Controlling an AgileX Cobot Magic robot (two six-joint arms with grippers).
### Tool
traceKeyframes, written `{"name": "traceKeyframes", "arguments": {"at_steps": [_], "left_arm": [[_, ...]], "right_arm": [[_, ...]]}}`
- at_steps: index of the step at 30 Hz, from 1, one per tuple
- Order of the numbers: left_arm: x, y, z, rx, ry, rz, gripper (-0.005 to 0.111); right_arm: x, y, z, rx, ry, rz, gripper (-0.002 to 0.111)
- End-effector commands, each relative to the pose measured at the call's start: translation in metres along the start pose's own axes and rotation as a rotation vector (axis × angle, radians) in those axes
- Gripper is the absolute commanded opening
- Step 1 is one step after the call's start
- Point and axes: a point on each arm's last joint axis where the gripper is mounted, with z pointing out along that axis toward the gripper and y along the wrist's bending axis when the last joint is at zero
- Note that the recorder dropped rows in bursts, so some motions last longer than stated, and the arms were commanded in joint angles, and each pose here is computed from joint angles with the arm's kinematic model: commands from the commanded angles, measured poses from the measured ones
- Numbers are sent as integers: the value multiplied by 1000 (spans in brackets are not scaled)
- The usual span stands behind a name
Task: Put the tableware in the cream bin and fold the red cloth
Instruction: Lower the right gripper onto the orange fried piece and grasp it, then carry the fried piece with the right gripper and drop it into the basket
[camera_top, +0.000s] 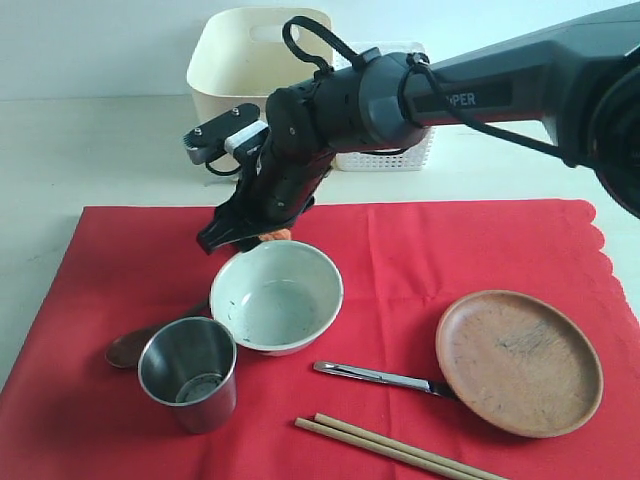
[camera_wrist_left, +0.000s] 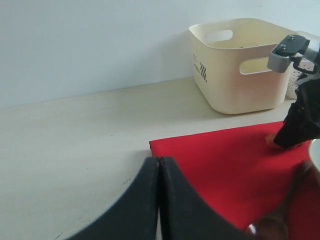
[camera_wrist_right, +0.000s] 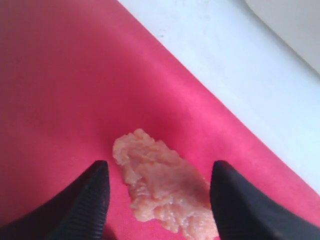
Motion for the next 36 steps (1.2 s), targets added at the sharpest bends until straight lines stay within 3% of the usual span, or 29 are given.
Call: {"name": "traceKeyframes", "arguments": {"at_steps": [1,7,15,30,36], "left_arm": [[1,0,0,-2,-5,1,2],[1,0,0,-2,-5,1,2],[1,0,0,-2,-5,1,2],[1,0,0,-2,-5,1,2],[1,0,0,-2,-5,1,2]], "right_arm": [[7,2,7,-11,52,22,38],[7,1,6,-10,48,18,17],[-11,2,-14,-10,-21,13,4],[-25,3,-28,-11,-61,18,6],[-22,1,-24,-2,-45,108,31]]}}
